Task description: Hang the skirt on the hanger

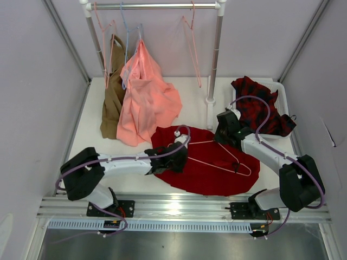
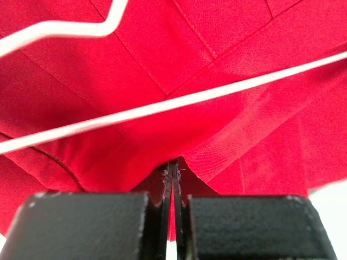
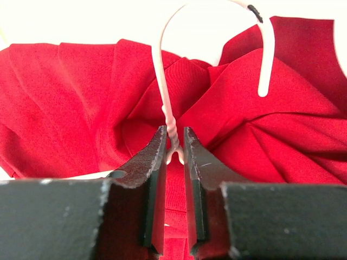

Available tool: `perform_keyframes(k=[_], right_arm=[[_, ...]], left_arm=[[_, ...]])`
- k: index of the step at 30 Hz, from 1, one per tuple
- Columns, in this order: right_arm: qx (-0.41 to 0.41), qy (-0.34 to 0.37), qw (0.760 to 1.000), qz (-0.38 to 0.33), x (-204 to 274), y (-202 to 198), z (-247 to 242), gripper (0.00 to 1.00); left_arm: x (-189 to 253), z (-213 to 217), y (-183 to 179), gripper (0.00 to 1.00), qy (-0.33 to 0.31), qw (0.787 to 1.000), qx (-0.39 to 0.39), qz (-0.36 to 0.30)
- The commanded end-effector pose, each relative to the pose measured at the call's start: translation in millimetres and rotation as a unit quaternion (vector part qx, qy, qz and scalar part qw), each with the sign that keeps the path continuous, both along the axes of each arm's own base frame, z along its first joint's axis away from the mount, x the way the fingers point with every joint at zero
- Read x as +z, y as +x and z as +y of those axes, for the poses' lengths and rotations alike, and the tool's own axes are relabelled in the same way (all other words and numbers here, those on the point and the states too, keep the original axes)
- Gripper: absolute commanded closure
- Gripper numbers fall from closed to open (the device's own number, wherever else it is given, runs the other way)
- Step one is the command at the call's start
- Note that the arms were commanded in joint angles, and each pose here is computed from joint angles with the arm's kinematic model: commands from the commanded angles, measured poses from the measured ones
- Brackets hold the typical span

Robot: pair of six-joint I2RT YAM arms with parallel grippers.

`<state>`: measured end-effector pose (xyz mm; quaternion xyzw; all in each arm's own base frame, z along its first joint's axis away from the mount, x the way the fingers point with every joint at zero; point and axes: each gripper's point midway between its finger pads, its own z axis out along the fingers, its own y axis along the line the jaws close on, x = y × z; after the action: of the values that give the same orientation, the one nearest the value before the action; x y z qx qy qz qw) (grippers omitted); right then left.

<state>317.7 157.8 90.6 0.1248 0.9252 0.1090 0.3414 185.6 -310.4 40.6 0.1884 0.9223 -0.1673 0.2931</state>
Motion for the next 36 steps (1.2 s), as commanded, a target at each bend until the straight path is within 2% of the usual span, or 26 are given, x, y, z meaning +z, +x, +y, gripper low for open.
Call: perform_keyframes(k=[1, 5, 13, 17, 20, 28, 36], right_arm=[[-0.004, 0.008, 0.999, -0.031, 17.9, 10.0, -3.6, 1.00], [-0.003, 0.011, 0.999, -0.032, 19.4, 11.2, -3.8, 1.00], [-0.005, 0.007, 0.999, -0.031, 14.1, 7.0, -8.8, 1.00], [-0.005, 0.013, 0.999, -0.045, 20.1, 6.7, -8.6, 1.00], [-0.007, 0.012, 0.998, -0.054, 25.1, 6.4, -11.4, 1.00], [-0.007, 0.007, 0.997, -0.071, 29.5, -0.1, -16.4, 1.00], [-0.001, -0.015, 0.997, -0.078, 23.7, -9.6, -18.2, 1.00]], left_arm=[[19.7, -9.4, -5.6, 1.00, -0.078, 0.996, -0.034, 0.020], [36.5, -12.7, -9.2, 1.00, -0.127, 0.989, -0.060, 0.035], [38.3, 7.3, 2.1, 1.00, -0.146, 0.987, -0.042, 0.047], [31.8, 21.5, 13.6, 1.00, -0.157, 0.986, -0.006, 0.064], [30.5, 29.7, 24.8, 1.00, -0.196, 0.977, 0.029, 0.077], [34.0, 41.5, 45.5, 1.00, -0.251, 0.962, 0.061, 0.087], [37.5, 68.1, 77.4, 1.00, -0.285, 0.941, 0.159, 0.087]])
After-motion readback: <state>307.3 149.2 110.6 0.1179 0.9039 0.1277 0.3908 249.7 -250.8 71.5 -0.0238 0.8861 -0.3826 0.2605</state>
